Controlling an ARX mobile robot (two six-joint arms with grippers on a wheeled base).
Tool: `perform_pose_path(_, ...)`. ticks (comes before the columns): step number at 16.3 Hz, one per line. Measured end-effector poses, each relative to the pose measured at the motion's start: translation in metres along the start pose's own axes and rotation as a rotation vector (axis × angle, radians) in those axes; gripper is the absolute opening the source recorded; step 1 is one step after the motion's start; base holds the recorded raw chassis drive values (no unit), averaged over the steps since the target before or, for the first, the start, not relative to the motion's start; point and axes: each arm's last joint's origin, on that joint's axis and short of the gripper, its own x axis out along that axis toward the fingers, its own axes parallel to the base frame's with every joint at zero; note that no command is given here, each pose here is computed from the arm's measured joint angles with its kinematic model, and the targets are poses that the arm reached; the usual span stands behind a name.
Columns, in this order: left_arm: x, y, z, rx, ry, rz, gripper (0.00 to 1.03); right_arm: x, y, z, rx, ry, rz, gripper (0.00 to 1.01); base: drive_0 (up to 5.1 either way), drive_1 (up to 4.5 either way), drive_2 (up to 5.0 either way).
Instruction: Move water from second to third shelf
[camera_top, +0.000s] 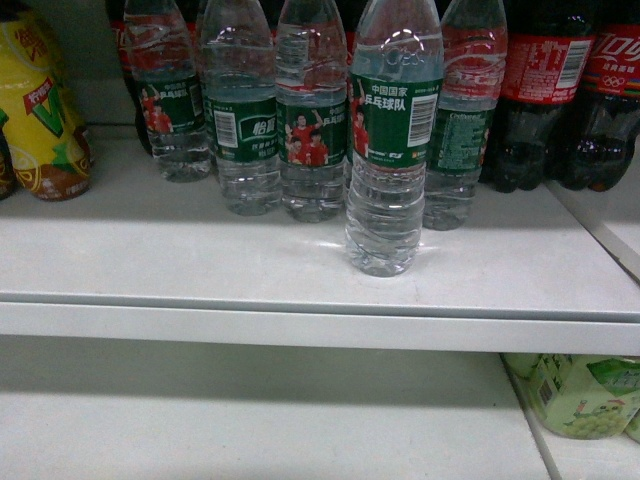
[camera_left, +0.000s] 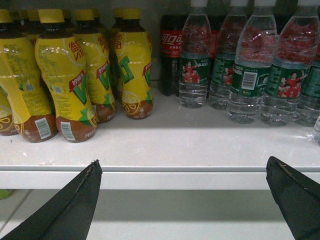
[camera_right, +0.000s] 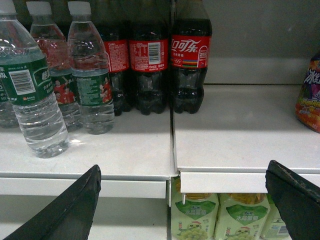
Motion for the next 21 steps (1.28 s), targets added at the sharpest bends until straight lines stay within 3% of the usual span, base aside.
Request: perform_pose_path(21,0.0000,0.0000,0.0000,0.000,0.000,0.000,0.98,0.0000,0.0000,0.0000,0.000,0.000,0.000,0.98,0.0,0.00,0.0)
